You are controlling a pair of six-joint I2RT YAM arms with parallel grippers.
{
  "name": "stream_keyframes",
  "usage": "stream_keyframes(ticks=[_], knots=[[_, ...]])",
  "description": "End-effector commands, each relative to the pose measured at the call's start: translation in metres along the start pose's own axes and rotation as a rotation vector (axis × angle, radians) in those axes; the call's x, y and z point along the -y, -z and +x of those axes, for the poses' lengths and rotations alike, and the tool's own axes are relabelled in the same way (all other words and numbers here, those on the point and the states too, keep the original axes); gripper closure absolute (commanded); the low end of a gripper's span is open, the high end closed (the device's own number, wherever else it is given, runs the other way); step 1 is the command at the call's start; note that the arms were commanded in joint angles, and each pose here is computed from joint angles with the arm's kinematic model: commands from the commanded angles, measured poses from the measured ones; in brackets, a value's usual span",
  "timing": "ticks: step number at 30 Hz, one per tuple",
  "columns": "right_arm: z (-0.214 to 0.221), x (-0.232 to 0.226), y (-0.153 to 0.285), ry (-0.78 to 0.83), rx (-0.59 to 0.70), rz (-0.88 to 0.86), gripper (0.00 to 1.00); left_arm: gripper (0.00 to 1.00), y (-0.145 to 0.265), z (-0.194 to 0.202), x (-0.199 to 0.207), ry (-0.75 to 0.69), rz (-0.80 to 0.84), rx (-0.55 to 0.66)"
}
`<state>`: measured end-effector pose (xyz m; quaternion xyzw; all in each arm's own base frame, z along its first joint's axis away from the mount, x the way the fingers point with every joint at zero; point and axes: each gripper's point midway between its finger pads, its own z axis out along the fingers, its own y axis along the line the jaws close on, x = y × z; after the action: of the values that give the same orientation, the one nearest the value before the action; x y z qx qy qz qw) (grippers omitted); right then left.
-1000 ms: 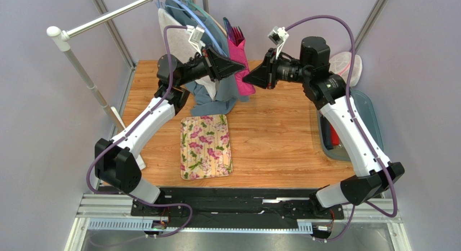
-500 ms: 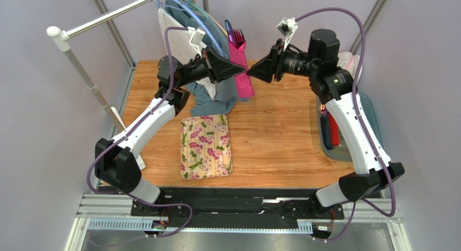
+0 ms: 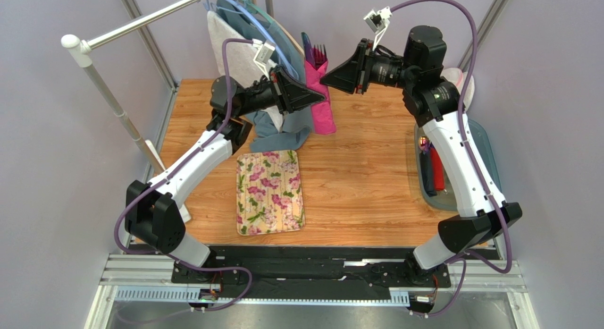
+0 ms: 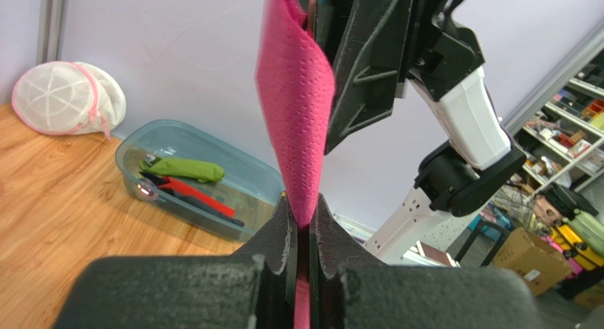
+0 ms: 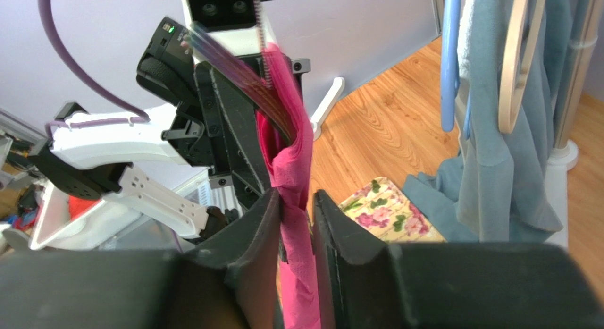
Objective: Place the utensils on the paper napkin and roll it up
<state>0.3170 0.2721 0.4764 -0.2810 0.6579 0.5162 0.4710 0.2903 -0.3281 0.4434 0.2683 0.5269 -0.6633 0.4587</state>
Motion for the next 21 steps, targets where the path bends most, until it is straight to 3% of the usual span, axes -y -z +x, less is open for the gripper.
stream_keyframes(ticks=[1,5,6,8,12,16,19,20,21], knots=[[-0.019,-0.018,0.001,0.042,0.045,-0.056,1.00,1.00,-0.001,-0.020,0.037,-0.130,0.083,0.042],[-0.019,-0.025,0.005,0.052,0.056,-0.075,1.00,1.00,-0.001,-0.021,0.034,-0.119,0.070,0.050],[-0.018,-0.025,0.006,0.048,0.053,-0.071,0.92,1.00,-0.001,-0.023,0.032,-0.115,0.062,0.057],[-0.011,-0.023,0.008,0.032,0.029,-0.053,0.64,1.00,-0.001,-0.025,0.027,-0.105,0.050,0.063],[0.005,-0.019,0.013,0.021,-0.005,-0.026,0.54,1.00,-0.003,-0.037,0.030,-0.145,0.067,0.071],[0.012,-0.016,0.016,0.023,-0.007,-0.009,0.56,1.00,-0.004,-0.039,0.031,-0.140,0.075,0.068],[0.011,-0.018,0.015,0.033,-0.005,-0.023,0.75,1.00,-0.003,-0.038,0.030,-0.133,0.072,0.069],[0.009,-0.020,0.015,0.043,0.000,-0.035,0.88,1.00,-0.003,-0.038,0.030,-0.131,0.072,0.069],[0.008,-0.023,0.016,0.047,0.001,-0.047,0.95,1.00,-0.003,-0.039,0.030,-0.130,0.071,0.070]])
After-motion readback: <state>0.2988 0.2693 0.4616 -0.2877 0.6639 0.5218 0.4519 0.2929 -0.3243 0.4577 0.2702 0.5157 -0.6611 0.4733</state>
